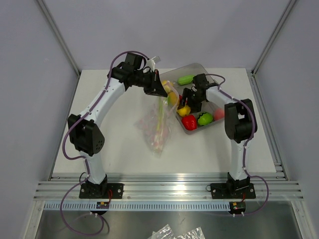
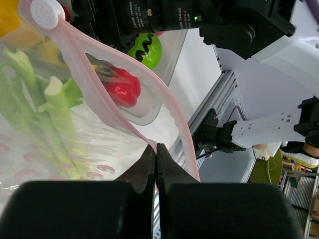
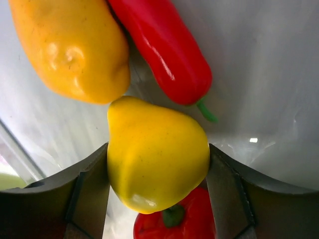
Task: Place the food in the zip-top bag and seal the zipper
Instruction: Pick up the fake fruit from the bin, then place the fake fruit in the zipper food storage bag.
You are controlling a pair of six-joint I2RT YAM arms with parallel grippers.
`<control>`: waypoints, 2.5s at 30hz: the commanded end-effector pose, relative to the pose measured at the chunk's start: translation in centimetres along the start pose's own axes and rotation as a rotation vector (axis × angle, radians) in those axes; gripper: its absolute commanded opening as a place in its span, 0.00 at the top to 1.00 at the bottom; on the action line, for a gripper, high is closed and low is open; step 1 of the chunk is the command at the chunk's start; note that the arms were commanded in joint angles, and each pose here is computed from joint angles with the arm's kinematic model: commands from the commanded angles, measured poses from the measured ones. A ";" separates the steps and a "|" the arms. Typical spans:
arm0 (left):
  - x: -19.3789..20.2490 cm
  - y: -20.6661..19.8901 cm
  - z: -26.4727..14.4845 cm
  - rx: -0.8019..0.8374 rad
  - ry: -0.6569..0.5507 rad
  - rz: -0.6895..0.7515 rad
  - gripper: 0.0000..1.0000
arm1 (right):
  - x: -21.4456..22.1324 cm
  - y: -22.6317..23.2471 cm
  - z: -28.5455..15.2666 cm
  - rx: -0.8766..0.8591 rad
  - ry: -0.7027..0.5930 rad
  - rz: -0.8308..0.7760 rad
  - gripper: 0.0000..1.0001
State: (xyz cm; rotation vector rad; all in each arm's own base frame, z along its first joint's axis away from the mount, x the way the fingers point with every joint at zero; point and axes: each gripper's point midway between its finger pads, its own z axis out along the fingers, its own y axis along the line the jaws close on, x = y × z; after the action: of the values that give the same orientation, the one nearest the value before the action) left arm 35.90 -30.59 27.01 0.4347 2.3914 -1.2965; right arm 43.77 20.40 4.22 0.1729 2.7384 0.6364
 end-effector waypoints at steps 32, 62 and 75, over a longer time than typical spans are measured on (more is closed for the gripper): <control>-0.8 -3.0 -1.9 0.051 -0.066 0.067 1.00 | -1.7 16.9 -23.9 -0.288 -0.454 -0.199 0.65; -0.9 -6.3 -0.2 0.113 -0.024 0.118 1.00 | 3.2 13.9 -21.7 -0.119 -0.258 -0.372 0.15; -0.3 -6.4 -0.7 0.113 -0.022 0.125 1.00 | 1.8 12.0 -24.2 -0.044 -0.412 -0.289 0.19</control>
State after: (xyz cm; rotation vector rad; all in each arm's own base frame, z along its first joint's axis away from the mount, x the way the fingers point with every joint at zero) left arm 34.05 -33.42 29.30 0.5333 2.3480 -1.3423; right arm 33.93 23.17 27.04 -0.1768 2.3981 0.5642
